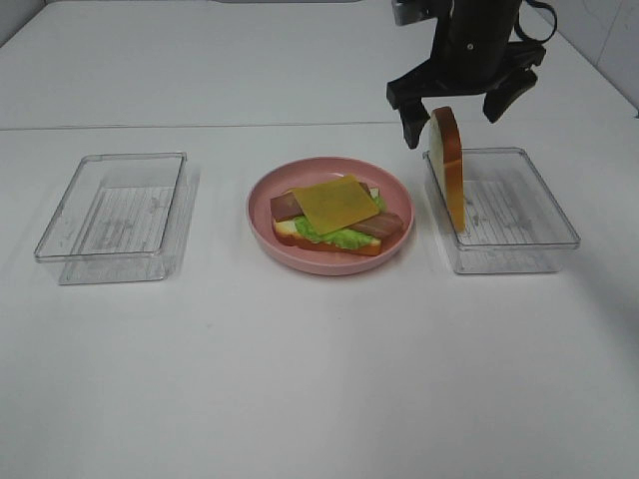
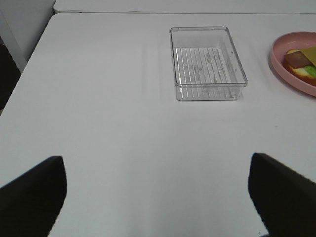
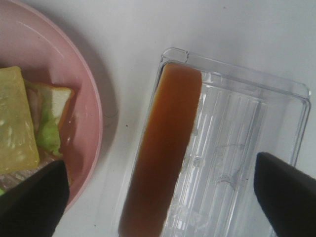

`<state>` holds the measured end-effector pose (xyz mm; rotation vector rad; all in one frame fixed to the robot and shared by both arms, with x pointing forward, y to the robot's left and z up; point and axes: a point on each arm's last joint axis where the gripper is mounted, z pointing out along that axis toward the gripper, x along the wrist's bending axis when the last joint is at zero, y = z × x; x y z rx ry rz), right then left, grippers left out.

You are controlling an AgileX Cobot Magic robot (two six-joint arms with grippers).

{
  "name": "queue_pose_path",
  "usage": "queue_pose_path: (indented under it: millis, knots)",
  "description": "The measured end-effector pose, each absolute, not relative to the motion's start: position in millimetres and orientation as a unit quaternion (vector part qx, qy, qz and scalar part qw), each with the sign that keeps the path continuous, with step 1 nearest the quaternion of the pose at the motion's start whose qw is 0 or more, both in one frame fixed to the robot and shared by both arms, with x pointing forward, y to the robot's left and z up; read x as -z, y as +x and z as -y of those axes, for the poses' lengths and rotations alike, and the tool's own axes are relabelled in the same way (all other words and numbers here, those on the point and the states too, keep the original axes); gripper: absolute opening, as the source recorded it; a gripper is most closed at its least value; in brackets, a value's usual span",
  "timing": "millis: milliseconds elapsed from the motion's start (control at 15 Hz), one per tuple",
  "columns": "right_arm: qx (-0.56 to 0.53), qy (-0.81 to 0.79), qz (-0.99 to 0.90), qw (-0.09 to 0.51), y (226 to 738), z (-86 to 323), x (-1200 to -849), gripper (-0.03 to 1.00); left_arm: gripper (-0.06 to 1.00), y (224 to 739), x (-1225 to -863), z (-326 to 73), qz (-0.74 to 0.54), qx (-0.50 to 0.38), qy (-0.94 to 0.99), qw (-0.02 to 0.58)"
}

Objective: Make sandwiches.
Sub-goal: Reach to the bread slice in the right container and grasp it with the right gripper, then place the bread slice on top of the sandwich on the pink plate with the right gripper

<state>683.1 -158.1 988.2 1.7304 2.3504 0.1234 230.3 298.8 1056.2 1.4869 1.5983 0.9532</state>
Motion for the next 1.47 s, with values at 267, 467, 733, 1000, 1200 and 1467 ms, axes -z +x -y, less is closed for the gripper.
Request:
queue_pose_path:
  millis: [267,467,733,1000,1200,1467]
  knots:
    - [-0.026,0.595,-0.797,0.099,689.4,156.0,-960.0,0.97,0.91,230.3,-1056.2,-298.8,-0.623,-0.372,0.580,0.371]
    - [-0.029,0.594,-0.797,0.102,690.0,156.0,-960.1,0.89,0.91,230.3,-1056.2,-298.8,-0.623,-0.372,0.580,0.371]
    - [-0.012,0.606,-0.786,0.126,691.4,161.3,-960.8,0.28,0.91,230.3,-1056.2,-298.8,-0.623,-0.372,0.580,0.371]
    - [0.007,0.599,-0.787,0.148,688.6,167.6,-977.4,0.23,0.91,230.3,-1056.2,-298.8,-0.623,-0.372,0.580,0.371]
    - [-0.014,0.592,-0.788,0.170,683.2,170.5,-1028.9,0.23,0.91,230.3,-1056.2,-298.8,-0.623,-0.372,0.580,0.371]
    - [-0.124,0.570,-0.799,0.142,662.2,160.8,-1095.5,0.23,0.91,230.3,-1056.2,-298.8,-0.623,-0.372,0.580,0.370]
